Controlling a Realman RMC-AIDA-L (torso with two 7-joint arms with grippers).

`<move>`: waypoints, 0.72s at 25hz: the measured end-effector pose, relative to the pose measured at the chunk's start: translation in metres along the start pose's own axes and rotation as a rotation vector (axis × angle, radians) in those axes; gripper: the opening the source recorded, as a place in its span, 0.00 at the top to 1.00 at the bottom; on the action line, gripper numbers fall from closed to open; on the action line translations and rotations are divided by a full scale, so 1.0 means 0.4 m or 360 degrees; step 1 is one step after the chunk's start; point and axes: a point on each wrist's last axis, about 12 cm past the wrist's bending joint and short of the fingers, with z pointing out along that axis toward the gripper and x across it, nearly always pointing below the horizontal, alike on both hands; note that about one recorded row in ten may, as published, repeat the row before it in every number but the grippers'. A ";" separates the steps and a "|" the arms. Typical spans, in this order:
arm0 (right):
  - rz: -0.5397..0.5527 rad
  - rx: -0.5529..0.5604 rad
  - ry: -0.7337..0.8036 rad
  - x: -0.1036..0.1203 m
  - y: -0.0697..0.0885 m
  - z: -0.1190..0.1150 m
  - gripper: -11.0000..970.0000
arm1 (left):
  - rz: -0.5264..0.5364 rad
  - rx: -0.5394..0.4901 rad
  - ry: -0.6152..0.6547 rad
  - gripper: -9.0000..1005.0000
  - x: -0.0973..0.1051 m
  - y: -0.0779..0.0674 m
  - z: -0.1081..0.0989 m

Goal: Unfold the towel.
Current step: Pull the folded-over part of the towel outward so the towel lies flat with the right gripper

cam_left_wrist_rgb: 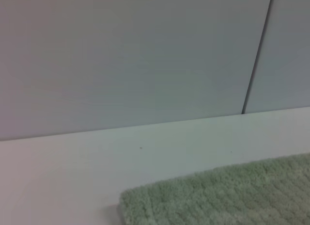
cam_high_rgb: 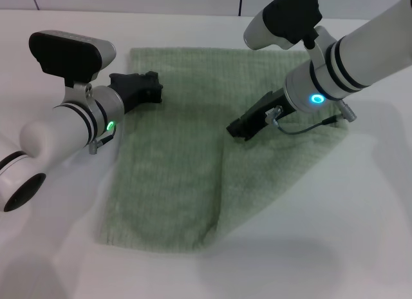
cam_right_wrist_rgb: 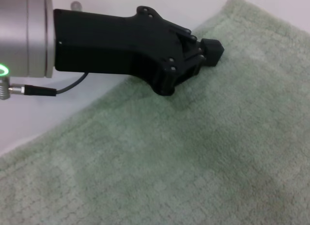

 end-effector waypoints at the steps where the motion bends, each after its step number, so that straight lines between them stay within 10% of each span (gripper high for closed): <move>1: 0.0000 0.0000 0.0000 0.000 0.000 0.000 0.91 | -0.0001 0.0000 0.0000 0.97 0.001 0.000 0.000; 18: -0.0241 -0.0106 0.0091 0.040 0.087 -0.193 0.95 | -0.0002 -0.0005 0.0003 0.97 0.003 0.003 -0.002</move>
